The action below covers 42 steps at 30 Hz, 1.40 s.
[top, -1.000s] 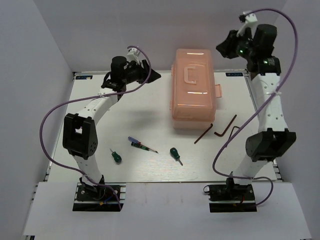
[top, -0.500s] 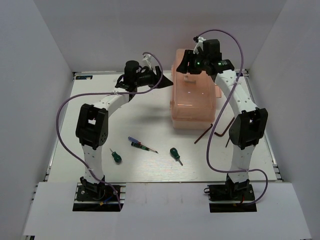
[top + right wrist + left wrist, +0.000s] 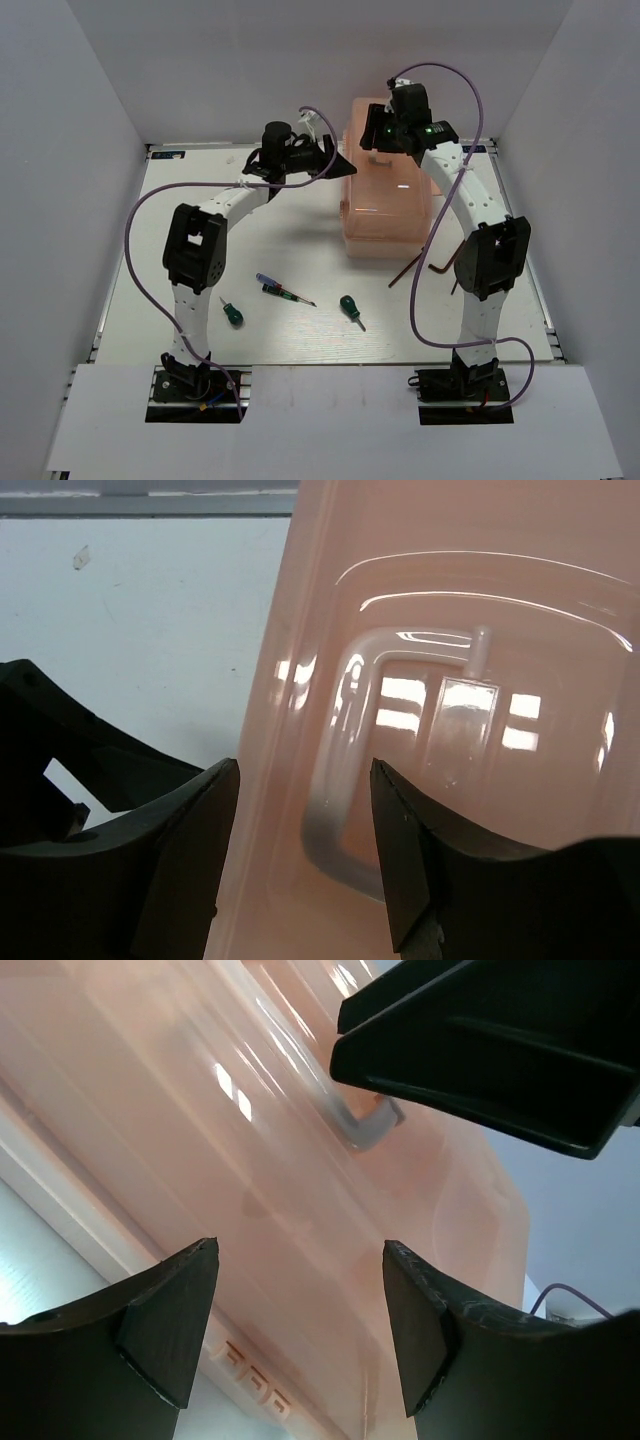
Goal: Sort the tools into containers
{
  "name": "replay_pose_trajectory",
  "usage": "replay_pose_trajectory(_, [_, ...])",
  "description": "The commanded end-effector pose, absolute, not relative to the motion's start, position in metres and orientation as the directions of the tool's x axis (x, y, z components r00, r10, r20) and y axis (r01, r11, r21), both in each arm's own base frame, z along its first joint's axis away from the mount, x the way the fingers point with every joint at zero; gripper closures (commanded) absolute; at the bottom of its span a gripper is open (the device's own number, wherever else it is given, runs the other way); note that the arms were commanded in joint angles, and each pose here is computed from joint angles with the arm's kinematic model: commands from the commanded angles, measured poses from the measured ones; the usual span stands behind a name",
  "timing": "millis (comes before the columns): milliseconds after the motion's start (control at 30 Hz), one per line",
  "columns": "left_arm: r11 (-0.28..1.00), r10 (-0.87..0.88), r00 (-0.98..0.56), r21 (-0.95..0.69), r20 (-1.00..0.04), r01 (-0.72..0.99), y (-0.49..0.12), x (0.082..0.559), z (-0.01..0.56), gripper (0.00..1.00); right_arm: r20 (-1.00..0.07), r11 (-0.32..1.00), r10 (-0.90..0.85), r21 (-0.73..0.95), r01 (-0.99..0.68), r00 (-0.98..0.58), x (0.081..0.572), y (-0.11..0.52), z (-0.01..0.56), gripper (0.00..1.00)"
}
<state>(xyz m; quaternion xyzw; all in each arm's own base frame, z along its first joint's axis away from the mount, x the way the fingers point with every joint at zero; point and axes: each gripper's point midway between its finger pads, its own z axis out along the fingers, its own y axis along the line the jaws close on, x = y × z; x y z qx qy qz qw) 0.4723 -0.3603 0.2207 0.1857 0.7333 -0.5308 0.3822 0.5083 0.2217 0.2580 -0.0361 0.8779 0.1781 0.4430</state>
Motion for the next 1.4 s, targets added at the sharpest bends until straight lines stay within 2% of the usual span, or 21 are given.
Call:
replay_pose_trajectory(0, [0.358,-0.136,-0.584,-0.589,-0.800,0.724,-0.368,0.475,0.246,0.23,-0.782,0.946,0.116,0.275,-0.173,-0.612,0.508,0.214,0.254,0.39])
replay_pose_trajectory(167, [0.364,-0.123,-0.577,-0.578,-0.807,0.730,-0.376,0.473,0.247,0.23,-0.737,0.943,0.129,0.298,-0.148,-0.663,0.509,0.216,0.230,0.39])
replay_pose_trajectory(367, [0.363,-0.108,-0.585,-0.580,-0.804,0.729,-0.382,0.473,0.242,0.25,-0.655,0.902,0.184,0.409,-0.139,-0.733,0.503,0.229,0.215,0.39])
replay_pose_trajectory(500, [0.369,-0.100,-0.600,-0.590,-0.793,0.718,-0.383,0.475,0.236,0.26,-0.611,0.857,0.215,0.492,-0.153,-0.762,0.497,0.237,0.217,0.48])
replay_pose_trajectory(633, [0.372,-0.096,-0.609,-0.596,-0.787,0.712,-0.385,0.479,0.233,0.28,-0.573,0.767,0.251,0.610,-0.201,-0.780,0.490,0.247,0.239,0.65])
replay_pose_trajectory(733, [0.368,-0.087,-0.616,-0.600,-0.783,0.710,-0.390,0.476,0.230,0.28,-0.563,0.700,0.281,0.674,-0.235,-0.777,0.489,0.248,0.260,0.72])
replay_pose_trajectory(867, [0.369,-0.084,-0.610,-0.593,-0.788,0.716,-0.390,0.478,0.230,0.28,-0.565,0.612,0.288,0.730,-0.305,-0.774,0.482,0.251,0.291,0.76])
replay_pose_trajectory(1100, [0.373,-0.077,-0.611,-0.591,-0.788,0.716,-0.391,0.480,0.232,0.29,-0.546,0.529,0.298,0.777,-0.340,-0.783,0.474,0.254,0.310,0.83])
replay_pose_trajectory(1367, [0.356,-0.131,-0.469,-0.483,-0.873,0.800,-0.389,0.484,0.300,0.26,-0.533,0.500,0.308,0.795,-0.342,-0.788,0.474,0.249,0.315,0.83])
